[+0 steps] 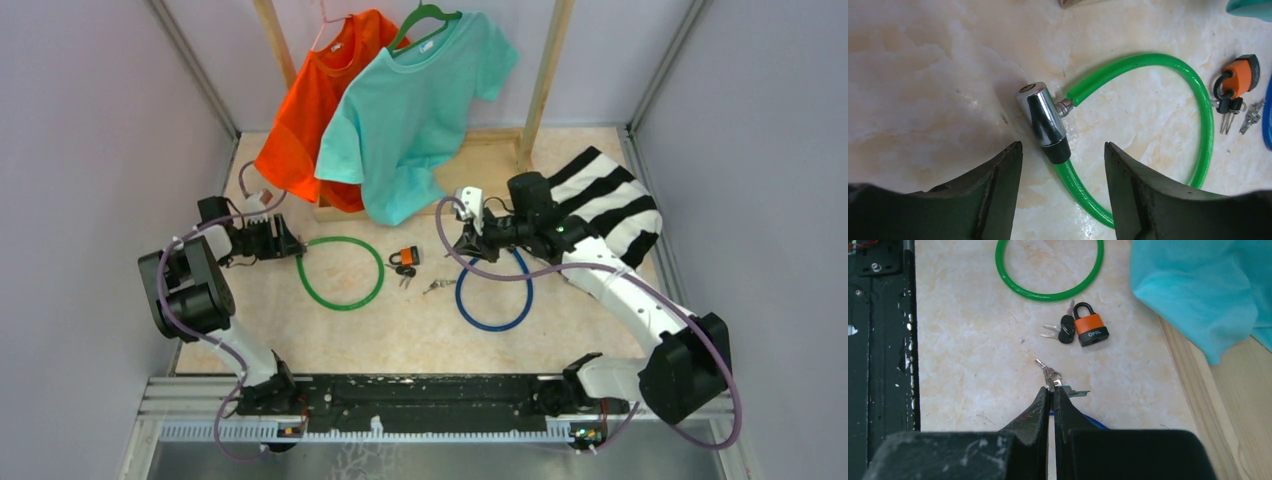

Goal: Lock with the key
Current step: Place the lock at the center of the board, then place the key at the center of the board, then reset both arms

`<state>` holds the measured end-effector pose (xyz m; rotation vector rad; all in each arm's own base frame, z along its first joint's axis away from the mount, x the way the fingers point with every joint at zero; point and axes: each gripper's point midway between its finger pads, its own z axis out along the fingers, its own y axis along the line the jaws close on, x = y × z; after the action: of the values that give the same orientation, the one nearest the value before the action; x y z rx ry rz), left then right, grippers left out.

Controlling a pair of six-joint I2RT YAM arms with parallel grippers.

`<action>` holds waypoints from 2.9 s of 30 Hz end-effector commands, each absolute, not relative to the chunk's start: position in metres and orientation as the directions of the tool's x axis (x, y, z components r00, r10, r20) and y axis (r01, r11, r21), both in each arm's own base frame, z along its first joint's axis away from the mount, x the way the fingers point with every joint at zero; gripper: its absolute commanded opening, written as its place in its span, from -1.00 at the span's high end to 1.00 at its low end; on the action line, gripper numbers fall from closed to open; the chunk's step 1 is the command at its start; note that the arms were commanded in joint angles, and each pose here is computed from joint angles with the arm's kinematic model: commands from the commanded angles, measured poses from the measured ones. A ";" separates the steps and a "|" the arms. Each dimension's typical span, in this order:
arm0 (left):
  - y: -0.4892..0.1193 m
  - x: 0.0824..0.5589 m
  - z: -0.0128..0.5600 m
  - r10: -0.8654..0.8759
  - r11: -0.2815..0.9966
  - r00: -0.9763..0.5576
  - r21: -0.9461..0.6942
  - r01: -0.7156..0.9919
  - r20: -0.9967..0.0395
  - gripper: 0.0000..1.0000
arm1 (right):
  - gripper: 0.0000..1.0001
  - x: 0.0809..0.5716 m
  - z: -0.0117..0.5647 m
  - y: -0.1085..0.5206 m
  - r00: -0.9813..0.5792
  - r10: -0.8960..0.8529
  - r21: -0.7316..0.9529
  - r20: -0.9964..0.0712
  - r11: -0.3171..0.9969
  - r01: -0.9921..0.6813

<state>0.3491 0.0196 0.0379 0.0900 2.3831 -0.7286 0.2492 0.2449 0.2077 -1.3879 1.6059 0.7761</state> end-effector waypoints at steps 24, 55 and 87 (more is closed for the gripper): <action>0.082 0.383 0.210 -0.023 0.985 -0.461 -0.098 0.140 -0.887 -1.00 | 1.00 0.172 0.119 0.476 -0.091 -0.537 0.162 -0.839 -0.088 -0.983; 0.072 0.359 0.197 0.068 0.981 -0.432 -0.019 0.194 -0.899 -1.00 | -0.55 0.220 0.151 0.413 0.048 -0.634 -0.096 -0.772 0.042 -0.994; -0.007 0.292 0.290 0.110 0.897 -0.079 0.065 0.436 -0.991 -1.00 | -0.98 0.330 0.292 0.083 -0.145 -0.184 -0.142 -0.972 0.955 -0.261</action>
<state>0.2970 0.0094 0.2590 0.3662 1.7411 -0.2150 0.3309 0.1036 0.2535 -0.4321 1.8677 0.0859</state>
